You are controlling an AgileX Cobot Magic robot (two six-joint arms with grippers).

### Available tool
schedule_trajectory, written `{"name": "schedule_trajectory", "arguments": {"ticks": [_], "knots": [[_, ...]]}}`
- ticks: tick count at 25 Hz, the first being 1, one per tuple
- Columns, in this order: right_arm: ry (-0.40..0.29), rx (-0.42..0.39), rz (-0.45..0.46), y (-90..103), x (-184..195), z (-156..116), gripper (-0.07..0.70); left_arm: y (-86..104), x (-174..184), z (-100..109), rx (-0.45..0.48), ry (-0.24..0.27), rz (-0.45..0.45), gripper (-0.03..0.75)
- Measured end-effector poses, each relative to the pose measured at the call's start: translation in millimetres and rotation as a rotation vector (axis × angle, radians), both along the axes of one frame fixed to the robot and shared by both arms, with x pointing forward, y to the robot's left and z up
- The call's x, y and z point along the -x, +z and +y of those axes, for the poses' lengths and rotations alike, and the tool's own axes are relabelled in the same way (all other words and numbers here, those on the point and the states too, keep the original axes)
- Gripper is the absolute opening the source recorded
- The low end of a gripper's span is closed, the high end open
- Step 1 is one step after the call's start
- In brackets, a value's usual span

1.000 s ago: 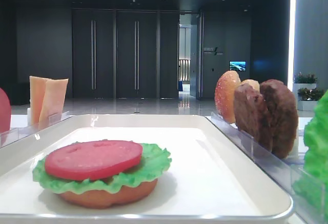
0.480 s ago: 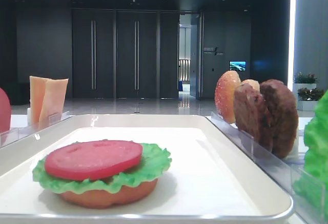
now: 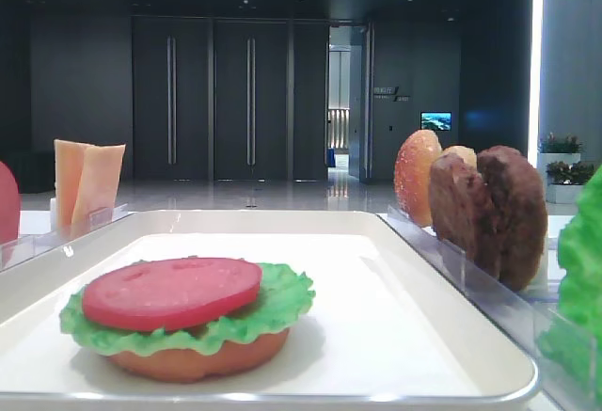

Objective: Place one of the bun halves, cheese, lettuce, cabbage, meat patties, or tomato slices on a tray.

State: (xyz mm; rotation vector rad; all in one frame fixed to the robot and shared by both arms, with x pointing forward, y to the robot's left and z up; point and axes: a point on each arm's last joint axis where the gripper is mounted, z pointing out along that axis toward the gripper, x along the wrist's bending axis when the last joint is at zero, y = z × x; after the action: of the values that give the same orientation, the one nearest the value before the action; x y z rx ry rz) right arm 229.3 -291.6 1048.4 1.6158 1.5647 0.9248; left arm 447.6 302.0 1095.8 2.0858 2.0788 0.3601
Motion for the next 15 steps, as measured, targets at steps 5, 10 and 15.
{"name": "schedule_trajectory", "arguments": {"ticks": [5, 10, 15], "knots": [[0.000, 0.000, 0.000, 0.0, 0, 0, 0.472, 4.3, 43, 1, -0.004, -0.008, -0.068, 0.496], [0.000, 0.000, 0.000, 0.0, 0, 0, 0.472, 6.7, 92, 2, -0.004, -0.010, -0.174, 0.496], [0.000, 0.000, 0.000, 0.0, 0, 0, 0.472, 2.3, 137, 3, -0.004, -0.009, -0.300, 0.496]]}}
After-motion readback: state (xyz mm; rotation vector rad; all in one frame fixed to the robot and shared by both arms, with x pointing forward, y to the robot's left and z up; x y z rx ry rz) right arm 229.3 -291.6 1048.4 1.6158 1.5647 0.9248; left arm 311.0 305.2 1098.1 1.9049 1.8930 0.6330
